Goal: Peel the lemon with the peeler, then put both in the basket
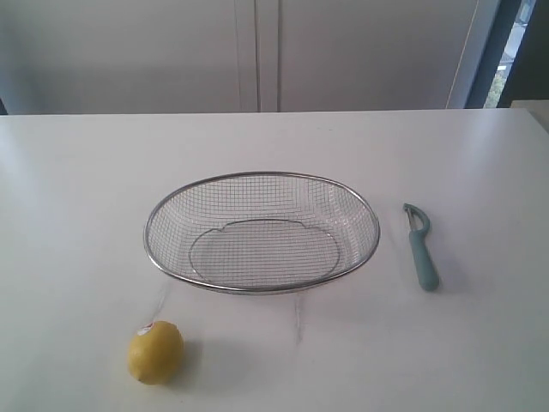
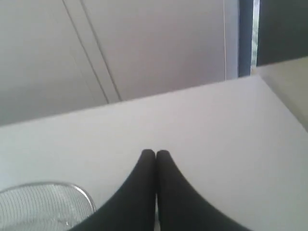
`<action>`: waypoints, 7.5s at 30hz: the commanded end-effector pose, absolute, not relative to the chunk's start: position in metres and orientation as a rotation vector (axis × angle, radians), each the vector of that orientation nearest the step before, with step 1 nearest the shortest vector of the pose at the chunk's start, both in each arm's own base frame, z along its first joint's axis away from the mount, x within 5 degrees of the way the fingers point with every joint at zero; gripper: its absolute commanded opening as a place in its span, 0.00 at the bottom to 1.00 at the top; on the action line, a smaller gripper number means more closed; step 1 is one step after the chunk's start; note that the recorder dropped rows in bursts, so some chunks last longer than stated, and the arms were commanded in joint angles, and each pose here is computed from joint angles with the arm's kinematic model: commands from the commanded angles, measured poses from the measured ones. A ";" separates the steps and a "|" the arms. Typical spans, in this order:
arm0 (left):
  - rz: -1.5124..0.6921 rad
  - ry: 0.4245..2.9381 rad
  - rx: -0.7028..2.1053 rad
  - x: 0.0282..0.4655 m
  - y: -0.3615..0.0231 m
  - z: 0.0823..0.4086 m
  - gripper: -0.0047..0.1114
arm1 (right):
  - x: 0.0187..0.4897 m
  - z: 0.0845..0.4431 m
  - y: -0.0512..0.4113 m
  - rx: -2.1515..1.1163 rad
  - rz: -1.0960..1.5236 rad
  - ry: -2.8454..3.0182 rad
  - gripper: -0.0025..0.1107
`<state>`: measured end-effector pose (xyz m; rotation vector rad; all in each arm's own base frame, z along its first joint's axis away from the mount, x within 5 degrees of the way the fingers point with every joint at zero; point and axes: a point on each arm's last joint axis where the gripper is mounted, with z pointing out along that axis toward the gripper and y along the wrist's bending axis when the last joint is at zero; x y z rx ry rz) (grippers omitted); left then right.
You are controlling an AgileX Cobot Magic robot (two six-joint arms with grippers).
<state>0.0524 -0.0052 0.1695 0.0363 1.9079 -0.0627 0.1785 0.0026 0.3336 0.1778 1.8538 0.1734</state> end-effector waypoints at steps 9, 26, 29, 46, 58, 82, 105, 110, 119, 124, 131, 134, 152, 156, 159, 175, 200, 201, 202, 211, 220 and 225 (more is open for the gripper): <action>-0.063 1.907 0.038 0.052 -0.005 0.169 0.04 | 0.253 0.336 0.009 -0.045 0.115 2.500 0.02; -0.061 1.907 0.039 0.052 -0.005 0.169 0.04 | 0.337 0.297 0.068 -0.315 0.077 2.769 0.02; -0.061 1.907 0.039 0.052 -0.005 0.169 0.04 | 0.347 0.287 0.075 -0.347 0.049 2.789 0.02; -0.061 1.907 0.039 0.052 -0.005 0.169 0.04 | 0.373 0.226 0.083 -0.350 0.027 2.942 0.02; -0.061 1.907 0.039 0.052 -0.005 0.169 0.04 | 0.381 0.203 0.085 -0.255 0.030 2.983 0.02; -0.061 1.907 0.039 0.052 -0.005 0.169 0.04 | 0.386 0.178 0.082 -0.149 -0.036 3.036 0.02; -0.061 1.907 0.039 0.052 -0.005 0.169 0.04 | 0.378 0.162 0.082 -0.125 -0.017 3.048 0.45; -0.061 1.907 0.039 0.052 -0.005 0.169 0.04 | 0.380 0.162 0.082 -0.124 -0.011 3.028 0.45; -0.061 1.907 0.039 0.052 -0.005 0.169 0.04 | 0.377 0.156 0.081 -0.104 -0.007 3.030 0.44; -0.061 1.907 0.039 0.052 -0.005 0.169 0.04 | 0.376 0.152 0.082 -0.071 0.010 3.015 0.44; -0.061 1.907 0.039 0.052 -0.005 0.169 0.04 | 0.373 0.151 0.082 -0.065 0.016 3.025 0.44; -0.061 1.907 0.039 0.052 -0.005 0.169 0.04 | 0.369 0.145 0.081 -0.065 0.013 3.035 0.44; -0.061 1.907 0.039 0.052 -0.005 0.169 0.04 | 0.366 0.141 0.081 -0.047 0.033 3.036 0.39; -0.061 1.907 0.039 0.052 -0.005 0.169 0.04 | 0.366 0.141 0.081 -0.047 0.033 3.036 0.39; -0.061 1.907 0.039 0.052 -0.005 0.169 0.04 | 0.366 0.141 0.081 -0.047 0.033 3.036 0.39; -0.061 1.907 0.039 0.052 -0.005 0.169 0.04 | 0.366 0.141 0.081 -0.040 0.032 3.040 0.39; -0.061 1.907 0.039 0.052 -0.005 0.169 0.04 | 0.362 0.150 0.077 -0.038 -0.005 2.983 0.04; -0.059 1.907 0.040 0.052 -0.005 0.169 0.04 | 0.362 0.152 0.077 -0.043 -0.009 2.977 0.04; -0.059 1.907 0.040 0.052 -0.005 0.169 0.04 | 0.362 0.156 0.076 -0.044 -0.014 2.964 0.03; -0.059 1.907 0.040 0.052 -0.005 0.169 0.04 | 0.353 0.213 0.064 -0.041 -0.051 2.823 0.03; -0.059 1.907 0.040 0.052 -0.005 0.169 0.04 | 0.326 0.273 0.057 -0.147 -0.056 2.712 0.03; -0.059 1.907 0.040 0.052 -0.005 0.169 0.04 | 0.308 0.296 0.059 -0.231 0.012 2.693 0.03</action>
